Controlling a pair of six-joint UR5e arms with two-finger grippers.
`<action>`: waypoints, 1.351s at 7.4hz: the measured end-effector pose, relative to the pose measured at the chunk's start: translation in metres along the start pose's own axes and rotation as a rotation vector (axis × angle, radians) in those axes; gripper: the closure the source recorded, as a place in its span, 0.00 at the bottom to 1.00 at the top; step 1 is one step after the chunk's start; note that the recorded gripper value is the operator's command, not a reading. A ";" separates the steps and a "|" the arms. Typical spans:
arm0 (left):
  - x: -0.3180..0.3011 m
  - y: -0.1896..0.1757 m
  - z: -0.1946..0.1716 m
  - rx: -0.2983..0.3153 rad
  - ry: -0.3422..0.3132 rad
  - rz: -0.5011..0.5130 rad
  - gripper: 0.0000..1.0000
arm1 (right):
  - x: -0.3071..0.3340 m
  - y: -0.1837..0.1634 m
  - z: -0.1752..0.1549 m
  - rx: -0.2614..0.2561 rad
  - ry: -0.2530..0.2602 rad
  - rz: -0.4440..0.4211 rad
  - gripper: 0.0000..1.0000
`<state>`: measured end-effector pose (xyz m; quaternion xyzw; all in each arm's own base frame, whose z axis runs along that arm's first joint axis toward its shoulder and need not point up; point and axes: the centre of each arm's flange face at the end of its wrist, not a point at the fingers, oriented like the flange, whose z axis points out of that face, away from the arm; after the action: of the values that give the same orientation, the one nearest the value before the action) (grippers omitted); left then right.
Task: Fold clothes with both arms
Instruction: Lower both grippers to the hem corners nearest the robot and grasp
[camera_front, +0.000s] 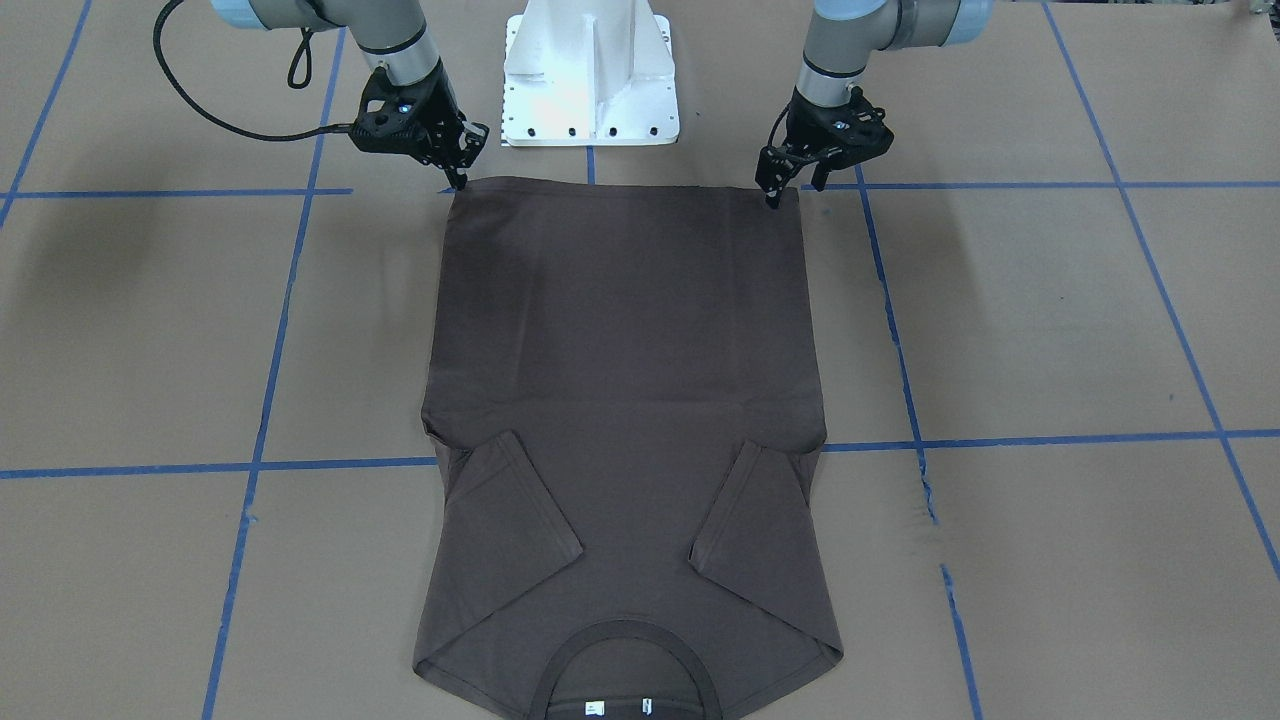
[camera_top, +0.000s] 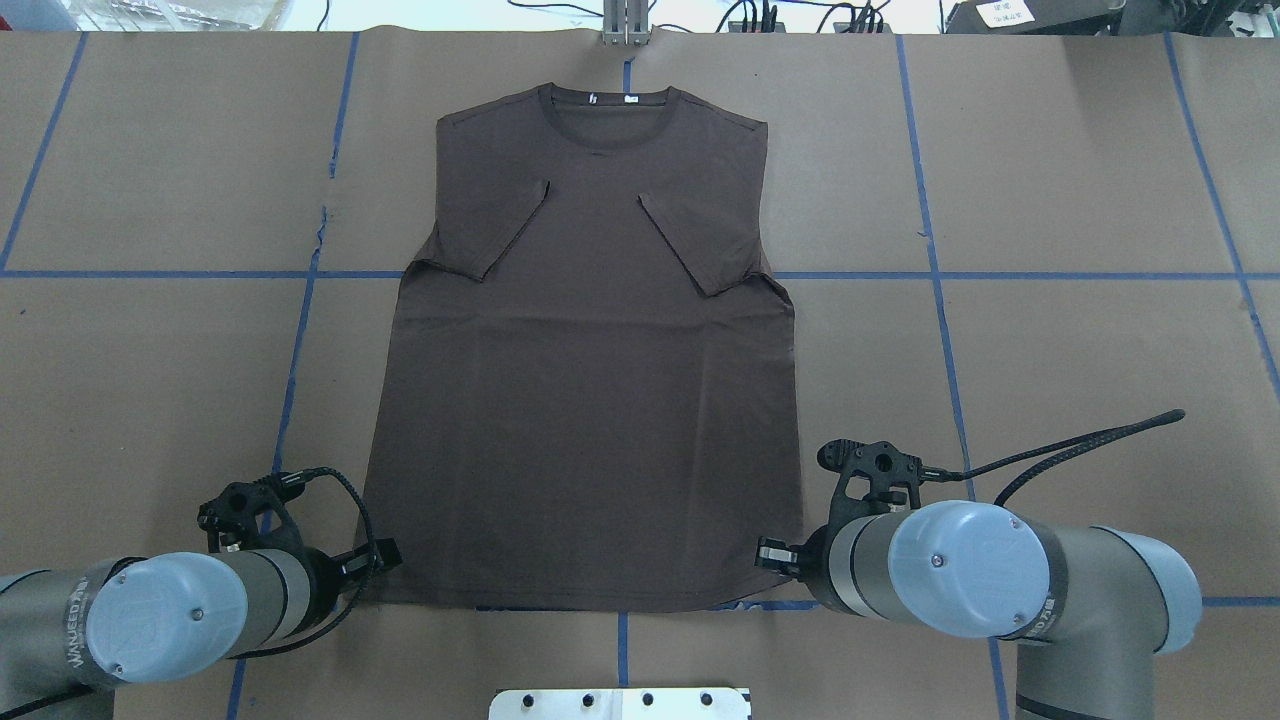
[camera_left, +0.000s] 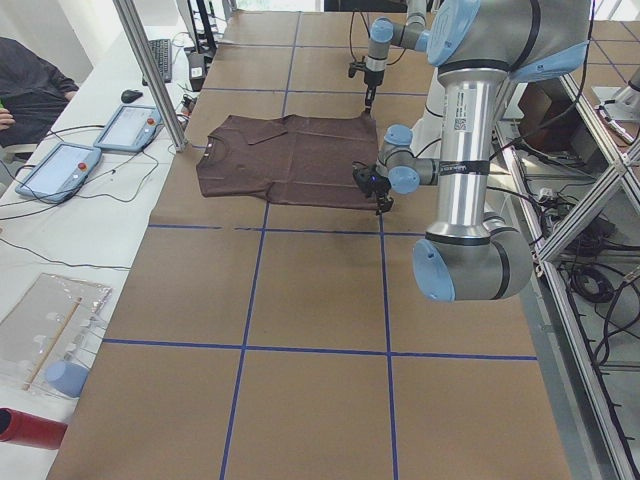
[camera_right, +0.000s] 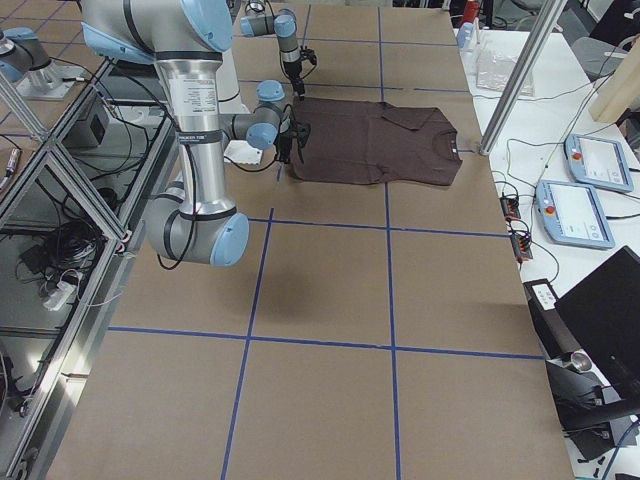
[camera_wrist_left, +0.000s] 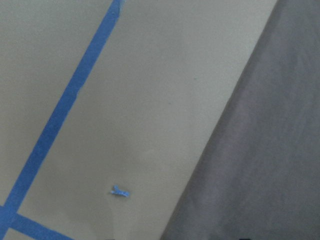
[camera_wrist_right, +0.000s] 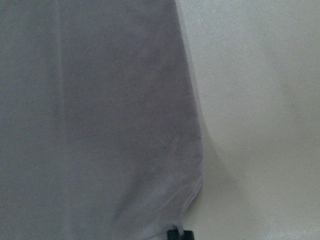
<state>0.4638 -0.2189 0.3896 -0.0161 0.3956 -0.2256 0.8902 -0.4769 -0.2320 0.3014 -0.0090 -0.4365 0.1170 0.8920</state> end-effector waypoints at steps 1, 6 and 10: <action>0.000 0.000 0.000 0.000 0.000 0.000 0.49 | 0.000 0.000 0.000 0.000 0.000 0.000 1.00; 0.000 0.001 0.000 -0.003 0.000 -0.001 1.00 | 0.000 -0.002 -0.001 0.003 -0.001 0.002 1.00; 0.006 0.001 -0.015 -0.015 0.021 0.002 1.00 | 0.002 -0.010 -0.005 -0.001 -0.003 0.003 1.00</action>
<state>0.4571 -0.2179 0.3755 -0.0197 0.4066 -0.2217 0.8861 -0.4694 -0.2410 0.3009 -0.0100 -0.4379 0.1179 0.8912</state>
